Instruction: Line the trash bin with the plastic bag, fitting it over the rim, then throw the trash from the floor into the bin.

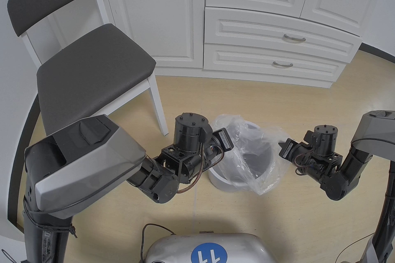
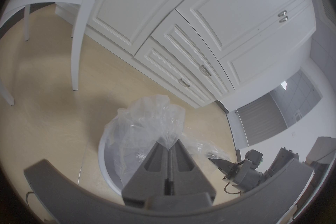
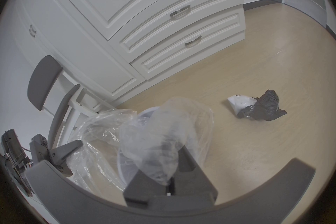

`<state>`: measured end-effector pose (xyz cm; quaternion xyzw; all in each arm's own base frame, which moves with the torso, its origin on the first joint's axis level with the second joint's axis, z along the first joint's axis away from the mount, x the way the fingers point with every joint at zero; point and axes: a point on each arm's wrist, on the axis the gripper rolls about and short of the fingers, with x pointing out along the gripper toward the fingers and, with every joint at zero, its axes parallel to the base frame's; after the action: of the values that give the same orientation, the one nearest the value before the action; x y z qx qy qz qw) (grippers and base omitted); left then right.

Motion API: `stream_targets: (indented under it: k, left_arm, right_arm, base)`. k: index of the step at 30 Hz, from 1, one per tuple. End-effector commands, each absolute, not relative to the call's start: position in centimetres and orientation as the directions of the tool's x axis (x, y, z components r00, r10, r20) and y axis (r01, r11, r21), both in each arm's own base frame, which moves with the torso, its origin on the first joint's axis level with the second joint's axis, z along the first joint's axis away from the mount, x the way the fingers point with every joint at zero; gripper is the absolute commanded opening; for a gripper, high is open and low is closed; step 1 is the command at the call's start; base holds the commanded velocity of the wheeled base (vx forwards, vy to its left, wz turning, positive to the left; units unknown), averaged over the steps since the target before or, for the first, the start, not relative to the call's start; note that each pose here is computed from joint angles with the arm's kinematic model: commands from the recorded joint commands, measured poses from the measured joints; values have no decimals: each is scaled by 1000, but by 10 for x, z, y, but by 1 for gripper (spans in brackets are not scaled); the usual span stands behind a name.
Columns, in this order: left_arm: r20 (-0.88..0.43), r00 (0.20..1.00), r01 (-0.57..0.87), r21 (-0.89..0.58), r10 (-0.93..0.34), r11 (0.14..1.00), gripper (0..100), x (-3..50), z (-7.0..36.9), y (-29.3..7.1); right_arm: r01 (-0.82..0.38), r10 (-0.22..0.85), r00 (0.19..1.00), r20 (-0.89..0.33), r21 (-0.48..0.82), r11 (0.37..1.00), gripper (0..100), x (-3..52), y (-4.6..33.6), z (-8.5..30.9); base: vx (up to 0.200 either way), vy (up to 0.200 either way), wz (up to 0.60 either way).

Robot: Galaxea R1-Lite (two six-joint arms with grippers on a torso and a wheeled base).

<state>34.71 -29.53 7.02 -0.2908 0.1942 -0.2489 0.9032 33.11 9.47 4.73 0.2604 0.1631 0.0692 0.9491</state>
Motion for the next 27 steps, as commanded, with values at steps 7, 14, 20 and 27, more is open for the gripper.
stream_targets:
  k: [7, 14, 20, 27]
  left_arm:
    - [-237, 752, 375, -614, -615, 695, 0, 329, 83, -301]
    - [-262, 754, 321, -654, -603, 685, 0, 317, 61, -327]
    - [-248, 768, 291, -686, -590, 667, 0, 332, 56, -329]
    - [-255, 793, 255, -687, -554, 681, 0, 364, 37, -322]
  right_arm:
    - [-58, 210, 931, -300, 444, 894, 0, 323, 90, 54]
    - [-52, 196, 925, -325, 404, 913, 0, 309, 88, 80]
    - [-58, 201, 924, -325, 401, 914, 0, 307, 89, 84]
    - [-39, 198, 908, -369, 395, 918, 0, 314, 91, 65]
  base:
    - [0, 0, 0]
    - [0, 0, 0]
    - [0, 0, 0]
    - [0, 0, 0]
